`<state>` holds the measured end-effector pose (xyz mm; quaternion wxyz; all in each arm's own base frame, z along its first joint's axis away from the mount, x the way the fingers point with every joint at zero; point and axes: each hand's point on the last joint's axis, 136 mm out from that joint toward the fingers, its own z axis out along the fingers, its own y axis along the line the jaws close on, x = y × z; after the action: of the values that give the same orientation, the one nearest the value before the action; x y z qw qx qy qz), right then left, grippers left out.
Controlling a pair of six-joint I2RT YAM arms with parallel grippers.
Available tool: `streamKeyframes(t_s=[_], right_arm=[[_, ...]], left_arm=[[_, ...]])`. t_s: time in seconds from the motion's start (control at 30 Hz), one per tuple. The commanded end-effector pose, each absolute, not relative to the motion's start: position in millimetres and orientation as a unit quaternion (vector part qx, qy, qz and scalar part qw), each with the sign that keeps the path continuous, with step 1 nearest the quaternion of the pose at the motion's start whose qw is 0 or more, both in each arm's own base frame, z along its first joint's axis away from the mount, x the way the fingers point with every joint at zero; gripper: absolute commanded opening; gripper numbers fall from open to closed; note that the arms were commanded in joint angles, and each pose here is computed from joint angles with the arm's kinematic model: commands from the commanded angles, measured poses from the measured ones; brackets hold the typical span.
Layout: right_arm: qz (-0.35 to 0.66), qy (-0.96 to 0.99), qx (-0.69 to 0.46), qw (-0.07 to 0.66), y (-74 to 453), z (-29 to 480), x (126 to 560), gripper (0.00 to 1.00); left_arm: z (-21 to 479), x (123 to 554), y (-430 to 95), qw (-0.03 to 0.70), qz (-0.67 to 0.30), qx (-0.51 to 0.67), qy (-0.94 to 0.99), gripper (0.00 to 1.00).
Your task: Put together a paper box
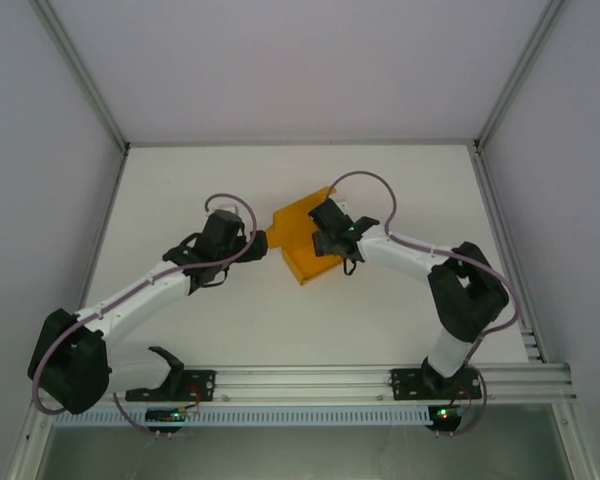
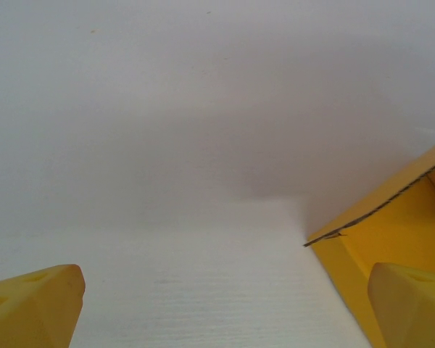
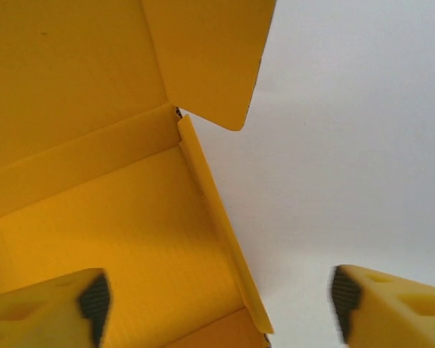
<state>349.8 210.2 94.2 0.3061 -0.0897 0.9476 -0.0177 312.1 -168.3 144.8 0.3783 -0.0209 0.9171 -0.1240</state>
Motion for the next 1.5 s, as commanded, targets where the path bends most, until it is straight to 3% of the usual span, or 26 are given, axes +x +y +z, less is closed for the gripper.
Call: streamKeyframes(t_s=[0.0, 0.17, 0.27, 0.43, 0.63, 0.77, 0.9, 1.03, 1.13, 1.37, 1.47], right_arm=[[0.014, 0.927, -0.152, 0.343, 203, 126, 358, 0.93], [0.146, 0.856, -0.334, 0.367, 216, 167, 350, 0.99], [0.166, 0.81, -0.415, 0.379, 213, 187, 357, 0.99], [0.176, 0.758, -0.547, 0.31, 212, 188, 369, 0.95], [0.186, 0.758, -0.579, 0.237, 220, 178, 397, 0.84], [0.181, 0.767, -0.575, 0.221, 229, 165, 409, 0.8], [0.172, 0.782, -0.562, 0.206, 230, 152, 415, 0.67], [0.16, 0.805, -0.535, 0.199, 223, 146, 418, 0.65], [0.145, 0.819, -0.519, 0.196, 217, 143, 422, 0.53], [0.123, 0.845, -0.486, 0.186, 202, 136, 425, 0.52], [0.129, 0.848, -0.477, 0.19, 200, 140, 423, 0.53]], left_arm=[[158, 315, -185, 0.386, -0.147, 0.041, 0.91, 0.99], [159, 308, -202, 0.381, -0.164, 0.128, 0.901, 0.99], [162, 311, -205, 0.385, -0.15, 0.172, 0.894, 1.0], [175, 330, -207, 0.376, -0.146, 0.207, 0.891, 0.86], [175, 341, -225, 0.343, -0.16, 0.251, 0.891, 0.67], [171, 345, -229, 0.329, -0.159, 0.258, 0.894, 0.67], [163, 355, -229, 0.317, -0.137, 0.257, 0.903, 0.66], [151, 354, -227, 0.301, -0.127, 0.267, 0.907, 0.65], [149, 350, -233, 0.308, -0.143, 0.291, 0.895, 0.65], [155, 355, -231, 0.314, -0.124, 0.313, 0.888, 0.64], [162, 349, -231, 0.326, -0.137, 0.314, 0.881, 0.72]])
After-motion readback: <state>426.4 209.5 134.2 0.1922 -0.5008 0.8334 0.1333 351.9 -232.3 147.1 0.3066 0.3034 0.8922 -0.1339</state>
